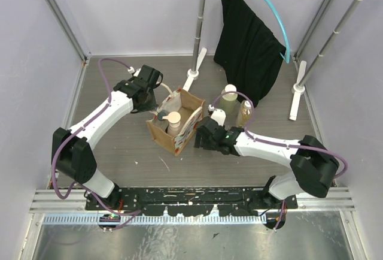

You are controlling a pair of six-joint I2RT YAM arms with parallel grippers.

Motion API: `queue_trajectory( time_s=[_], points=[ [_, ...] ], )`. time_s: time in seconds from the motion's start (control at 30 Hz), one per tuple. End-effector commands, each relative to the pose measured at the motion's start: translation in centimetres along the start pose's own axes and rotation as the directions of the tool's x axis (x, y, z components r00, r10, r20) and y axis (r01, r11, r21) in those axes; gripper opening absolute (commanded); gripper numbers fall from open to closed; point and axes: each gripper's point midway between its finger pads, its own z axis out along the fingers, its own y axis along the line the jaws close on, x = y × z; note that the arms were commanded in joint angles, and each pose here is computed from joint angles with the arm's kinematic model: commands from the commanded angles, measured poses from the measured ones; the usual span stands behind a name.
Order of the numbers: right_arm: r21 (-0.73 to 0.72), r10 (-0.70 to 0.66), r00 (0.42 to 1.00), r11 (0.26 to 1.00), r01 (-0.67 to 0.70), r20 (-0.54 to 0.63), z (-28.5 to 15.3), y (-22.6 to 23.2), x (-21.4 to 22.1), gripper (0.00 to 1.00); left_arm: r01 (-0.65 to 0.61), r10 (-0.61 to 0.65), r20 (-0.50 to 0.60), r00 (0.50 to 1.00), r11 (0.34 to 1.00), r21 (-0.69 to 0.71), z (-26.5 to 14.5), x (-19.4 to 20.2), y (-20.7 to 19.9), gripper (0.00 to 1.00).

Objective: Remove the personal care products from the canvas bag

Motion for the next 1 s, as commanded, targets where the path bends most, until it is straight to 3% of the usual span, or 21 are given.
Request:
queue_trajectory(
  time_s=[0.0,0.47,0.63,0.73,0.97],
  points=[
    [-0.093,0.102,0.989,0.991,-0.092,0.105,0.0,3.9,-2.1,0.66,-0.015,0.014,-0.055,0.998,1.0,-0.012,0.2,1.5,0.5,0.01],
    [0.03,0.113,0.98,0.992,-0.119,0.164,2.7,2.7,-0.3,0.47,-0.014,0.013,-0.052,0.999,1.0,-0.019,0.0,1.7,0.8,0.01],
    [0.071,0.081,0.978,0.993,-0.096,0.191,3.0,2.1,0.0,0.3,-0.015,0.014,-0.051,0.999,1.0,-0.019,0.0,1.7,0.9,0.01],
    [0.082,0.07,0.969,0.992,-0.092,0.238,2.2,1.9,-0.5,0.2,-0.017,0.016,-0.051,0.999,1.0,-0.02,-0.1,1.7,0.9,0.02],
    [0.052,0.07,0.94,0.994,-0.092,0.333,-1.4,1.8,-2.6,0.1,-0.016,0.015,-0.04,0.999,1.0,-0.022,-0.6,1.5,1.2,0.02]
  ],
)
